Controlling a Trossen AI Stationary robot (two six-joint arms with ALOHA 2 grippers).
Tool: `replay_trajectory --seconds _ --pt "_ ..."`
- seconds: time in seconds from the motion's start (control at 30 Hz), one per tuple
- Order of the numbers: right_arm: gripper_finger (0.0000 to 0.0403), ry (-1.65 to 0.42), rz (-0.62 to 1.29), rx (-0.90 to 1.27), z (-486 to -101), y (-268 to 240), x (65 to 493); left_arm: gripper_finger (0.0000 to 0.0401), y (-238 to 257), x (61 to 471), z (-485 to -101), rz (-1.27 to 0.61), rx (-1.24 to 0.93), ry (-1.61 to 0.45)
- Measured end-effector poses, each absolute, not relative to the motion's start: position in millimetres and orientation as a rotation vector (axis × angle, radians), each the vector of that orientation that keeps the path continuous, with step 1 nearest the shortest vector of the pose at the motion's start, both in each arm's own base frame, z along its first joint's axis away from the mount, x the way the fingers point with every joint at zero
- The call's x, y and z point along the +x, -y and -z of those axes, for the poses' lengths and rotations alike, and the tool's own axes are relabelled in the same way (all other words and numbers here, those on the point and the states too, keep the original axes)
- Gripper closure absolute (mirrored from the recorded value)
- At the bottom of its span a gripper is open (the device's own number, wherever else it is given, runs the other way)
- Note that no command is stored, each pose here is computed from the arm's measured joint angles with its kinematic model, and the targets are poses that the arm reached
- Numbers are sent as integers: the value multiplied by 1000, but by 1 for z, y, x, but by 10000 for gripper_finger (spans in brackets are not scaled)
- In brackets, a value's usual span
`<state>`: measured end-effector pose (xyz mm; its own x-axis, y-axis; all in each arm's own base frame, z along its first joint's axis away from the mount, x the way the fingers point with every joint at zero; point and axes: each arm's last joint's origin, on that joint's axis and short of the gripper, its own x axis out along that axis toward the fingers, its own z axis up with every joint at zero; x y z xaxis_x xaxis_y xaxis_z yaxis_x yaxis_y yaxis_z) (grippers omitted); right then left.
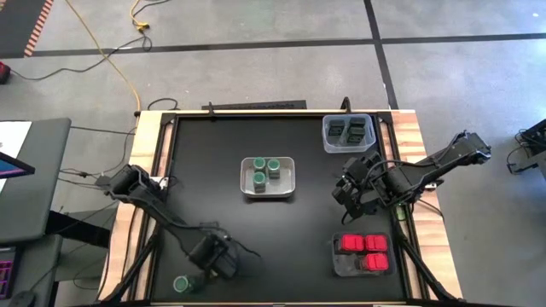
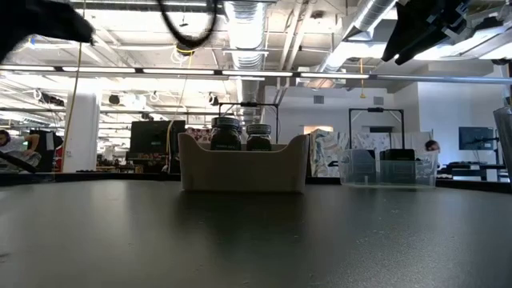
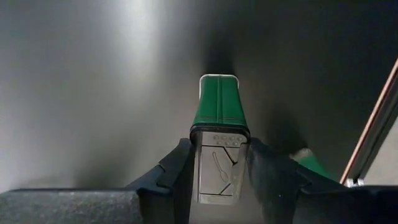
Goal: Sort spices by type
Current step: Put the black seasoning can into the transparent bin
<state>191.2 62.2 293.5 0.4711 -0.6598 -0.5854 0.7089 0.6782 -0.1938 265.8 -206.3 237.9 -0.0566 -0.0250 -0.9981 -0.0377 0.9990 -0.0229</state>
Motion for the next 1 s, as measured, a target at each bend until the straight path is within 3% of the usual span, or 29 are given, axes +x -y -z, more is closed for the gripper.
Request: replay_trajectory --seconds 0.67,1.0 --pt "108 -690 837 77 -293 -62 191 270 131 311 -241 -136 -171 -1607" --pt "108 -755 809 18 -292 -62 188 270 131 316 -253 -194 -270 -1566"
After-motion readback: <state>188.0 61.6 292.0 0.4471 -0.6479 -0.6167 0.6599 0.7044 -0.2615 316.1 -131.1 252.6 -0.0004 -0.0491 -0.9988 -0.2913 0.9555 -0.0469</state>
